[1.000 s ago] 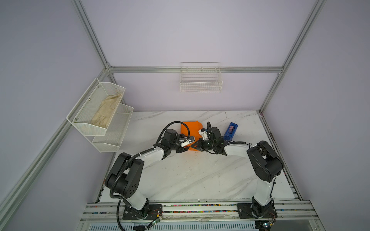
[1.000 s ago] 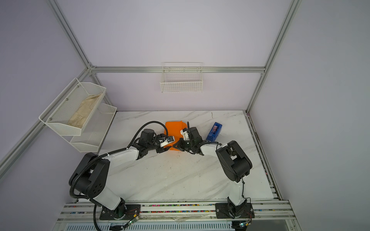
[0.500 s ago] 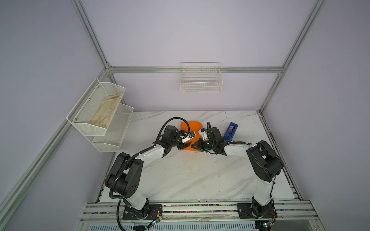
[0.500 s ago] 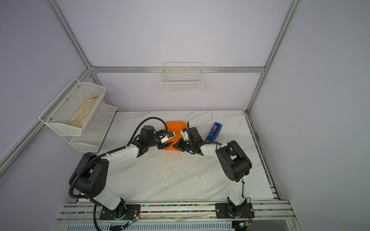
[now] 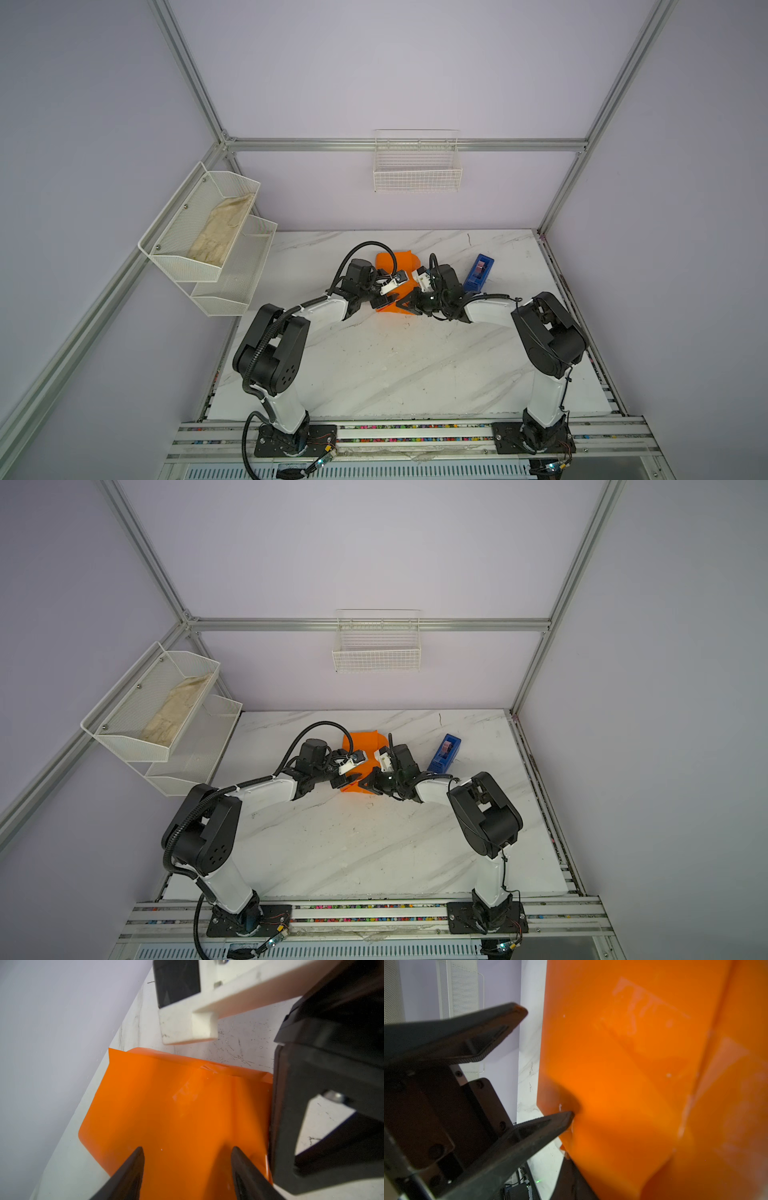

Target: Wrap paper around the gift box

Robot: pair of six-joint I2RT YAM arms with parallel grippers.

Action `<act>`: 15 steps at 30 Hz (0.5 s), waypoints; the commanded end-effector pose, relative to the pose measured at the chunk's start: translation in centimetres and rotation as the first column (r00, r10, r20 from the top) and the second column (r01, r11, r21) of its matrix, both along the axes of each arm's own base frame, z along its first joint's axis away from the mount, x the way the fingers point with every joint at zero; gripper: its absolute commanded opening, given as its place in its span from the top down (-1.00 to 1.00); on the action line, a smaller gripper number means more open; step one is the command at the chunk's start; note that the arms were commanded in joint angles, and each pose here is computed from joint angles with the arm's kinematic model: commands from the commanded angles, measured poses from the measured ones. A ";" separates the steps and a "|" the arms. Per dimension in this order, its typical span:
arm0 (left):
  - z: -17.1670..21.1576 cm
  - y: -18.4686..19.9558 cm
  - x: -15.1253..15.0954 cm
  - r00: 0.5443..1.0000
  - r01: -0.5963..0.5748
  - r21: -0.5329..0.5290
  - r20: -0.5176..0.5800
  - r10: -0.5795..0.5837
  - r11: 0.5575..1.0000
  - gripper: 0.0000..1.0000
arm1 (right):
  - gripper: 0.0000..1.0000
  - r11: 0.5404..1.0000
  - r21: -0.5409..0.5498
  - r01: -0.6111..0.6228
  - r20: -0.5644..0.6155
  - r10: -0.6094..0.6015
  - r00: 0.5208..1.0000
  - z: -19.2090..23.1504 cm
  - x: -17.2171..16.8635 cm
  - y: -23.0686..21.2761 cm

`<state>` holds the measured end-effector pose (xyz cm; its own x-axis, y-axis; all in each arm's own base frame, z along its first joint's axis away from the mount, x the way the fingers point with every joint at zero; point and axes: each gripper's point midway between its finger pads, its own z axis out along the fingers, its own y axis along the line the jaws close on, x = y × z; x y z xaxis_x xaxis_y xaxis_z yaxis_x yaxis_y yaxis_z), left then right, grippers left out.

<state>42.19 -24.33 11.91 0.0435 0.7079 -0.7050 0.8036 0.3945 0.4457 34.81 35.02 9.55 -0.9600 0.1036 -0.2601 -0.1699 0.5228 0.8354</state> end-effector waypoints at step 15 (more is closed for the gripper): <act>7.4 0.5 1.6 0.989 -0.030 0.035 0.144 0.025 0.999 -0.41 | 1.00 1.000 0.008 0.004 0.026 -0.005 1.000 0.6 0.6 0.5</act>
<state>43.35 -22.47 12.79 0.0087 0.7871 -0.6168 0.7548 0.3994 0.5203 34.81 35.02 9.54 -0.9601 0.1036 -0.2599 -0.1697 0.5229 0.8353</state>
